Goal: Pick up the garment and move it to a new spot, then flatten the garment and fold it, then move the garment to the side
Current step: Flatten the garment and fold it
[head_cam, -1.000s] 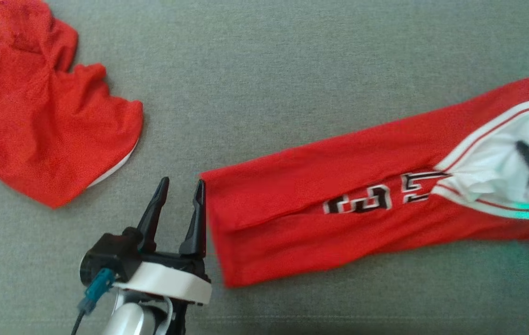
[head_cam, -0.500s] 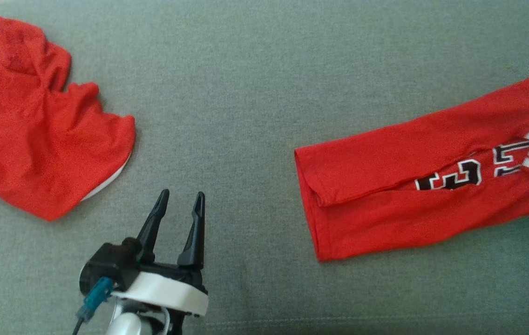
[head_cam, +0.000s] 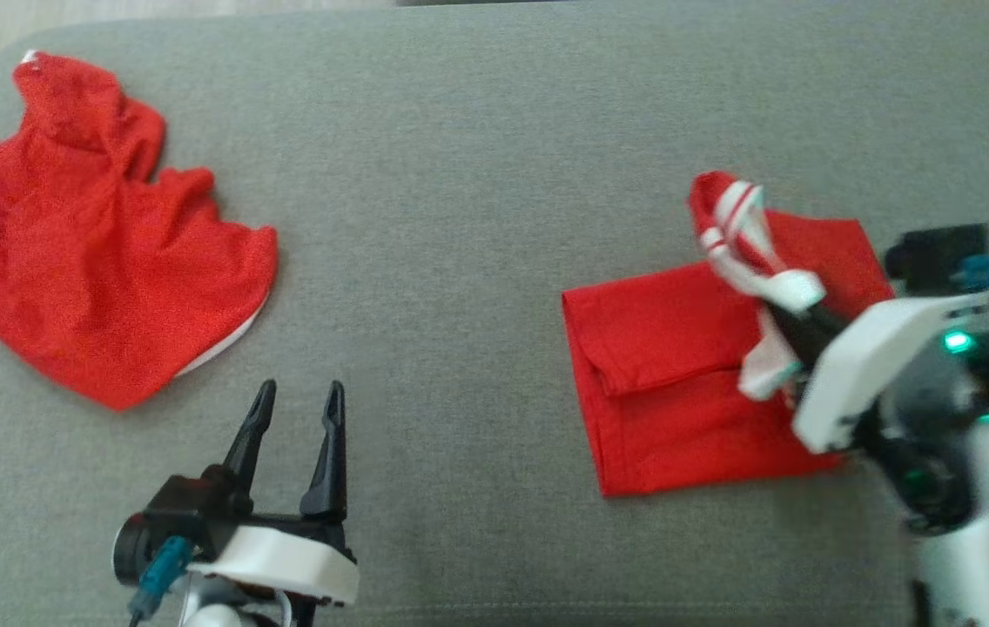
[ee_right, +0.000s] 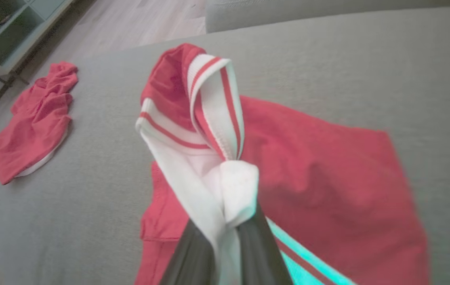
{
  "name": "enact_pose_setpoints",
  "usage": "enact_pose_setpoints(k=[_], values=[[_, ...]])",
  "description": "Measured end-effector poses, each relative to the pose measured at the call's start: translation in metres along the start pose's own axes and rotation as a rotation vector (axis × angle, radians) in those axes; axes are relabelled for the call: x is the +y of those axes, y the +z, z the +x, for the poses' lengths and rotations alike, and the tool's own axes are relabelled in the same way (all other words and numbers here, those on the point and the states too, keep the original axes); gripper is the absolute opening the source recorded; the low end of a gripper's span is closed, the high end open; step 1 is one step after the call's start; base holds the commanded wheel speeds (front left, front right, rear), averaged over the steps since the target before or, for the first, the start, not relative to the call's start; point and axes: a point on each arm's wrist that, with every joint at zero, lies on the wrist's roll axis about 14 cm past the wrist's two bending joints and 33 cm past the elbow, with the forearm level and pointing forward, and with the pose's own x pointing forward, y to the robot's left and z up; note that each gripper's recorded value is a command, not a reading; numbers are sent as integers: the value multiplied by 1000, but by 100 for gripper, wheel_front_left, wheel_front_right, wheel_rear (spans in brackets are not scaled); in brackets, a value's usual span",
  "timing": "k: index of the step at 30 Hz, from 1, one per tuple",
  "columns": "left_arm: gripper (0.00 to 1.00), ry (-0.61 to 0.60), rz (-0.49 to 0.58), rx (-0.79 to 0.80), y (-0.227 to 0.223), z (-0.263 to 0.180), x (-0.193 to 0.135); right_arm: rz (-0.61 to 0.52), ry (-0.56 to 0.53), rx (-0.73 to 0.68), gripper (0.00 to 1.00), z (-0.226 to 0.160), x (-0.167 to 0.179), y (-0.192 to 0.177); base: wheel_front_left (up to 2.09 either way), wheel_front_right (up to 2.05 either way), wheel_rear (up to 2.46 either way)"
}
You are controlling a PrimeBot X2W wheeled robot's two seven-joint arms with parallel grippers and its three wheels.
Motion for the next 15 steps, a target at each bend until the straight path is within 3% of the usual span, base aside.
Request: enact_pose_setpoints(k=[5, 15], values=[[100, 44, 28, 1, 0, -7, 18, 1, 78, 40, 0, 21, 35, -20, 0, 0, 0], [100, 87, 35, -15, 6, -13, 33, -9, 78, 77, 0, 35, 44, -46, 0, 0, 0]])
